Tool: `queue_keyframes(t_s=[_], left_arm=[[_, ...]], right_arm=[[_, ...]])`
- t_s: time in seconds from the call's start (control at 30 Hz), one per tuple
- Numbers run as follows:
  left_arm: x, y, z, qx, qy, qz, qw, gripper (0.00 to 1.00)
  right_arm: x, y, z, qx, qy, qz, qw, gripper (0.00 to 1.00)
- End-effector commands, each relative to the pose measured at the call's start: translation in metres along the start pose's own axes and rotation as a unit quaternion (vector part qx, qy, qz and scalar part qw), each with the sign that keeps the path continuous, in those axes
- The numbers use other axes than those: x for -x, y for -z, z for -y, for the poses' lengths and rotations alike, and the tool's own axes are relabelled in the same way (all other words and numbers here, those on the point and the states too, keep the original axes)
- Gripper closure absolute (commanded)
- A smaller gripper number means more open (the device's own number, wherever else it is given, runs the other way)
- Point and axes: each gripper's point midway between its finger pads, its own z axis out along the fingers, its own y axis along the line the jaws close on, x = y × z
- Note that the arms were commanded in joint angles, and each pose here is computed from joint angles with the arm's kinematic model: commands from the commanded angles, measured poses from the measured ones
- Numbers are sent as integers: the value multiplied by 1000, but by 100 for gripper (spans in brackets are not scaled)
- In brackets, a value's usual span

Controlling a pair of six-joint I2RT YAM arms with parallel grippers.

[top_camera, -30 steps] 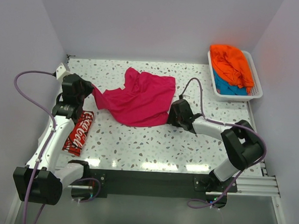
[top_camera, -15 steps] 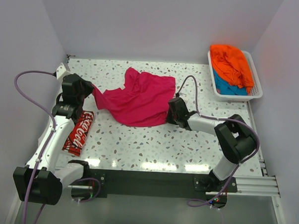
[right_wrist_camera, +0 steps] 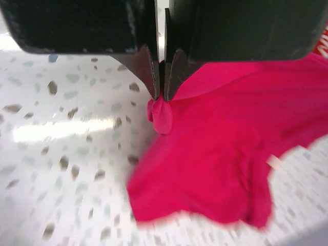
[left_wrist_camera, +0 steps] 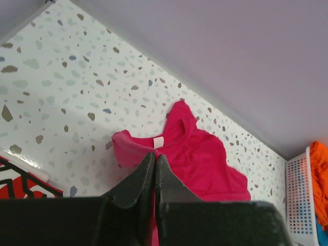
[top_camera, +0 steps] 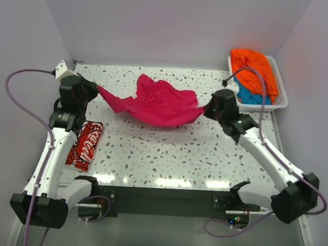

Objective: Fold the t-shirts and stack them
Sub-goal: Flatten the tshirt out

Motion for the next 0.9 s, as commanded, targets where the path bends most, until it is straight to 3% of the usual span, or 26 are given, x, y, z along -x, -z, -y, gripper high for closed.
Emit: queue_keyframes(t_s=[0.0,0.07,0.27,0.4,0.5,0.6,0.7,0.87], left_arm=[[80,54,38,-56,-17,90,994,100],[102,74,47,-70,-16,113,991,100],[184,156,93,-143,-16,197,970,100],[227,205,120,-194,-15,243,950,100],[235,208,134,-218,-19,249,943,100],[225,184,146,-231,-25,223,947,100],[200,135,155,-237,-26,179,954,100],[169,55,174,-252,-35,128,959,100]], right_arm=[[96,84,-1,1,13,108,994,100],[143,129,-12,21,13,165,986,100],[219,226,-24,52,24,256,965,100],[242,257,-26,59,33,286,956,100],[250,265,-34,74,40,296,951,100],[253,253,-41,74,49,294,952,100],[250,219,-51,65,66,273,958,100],[246,132,-68,54,89,226,969,100]])
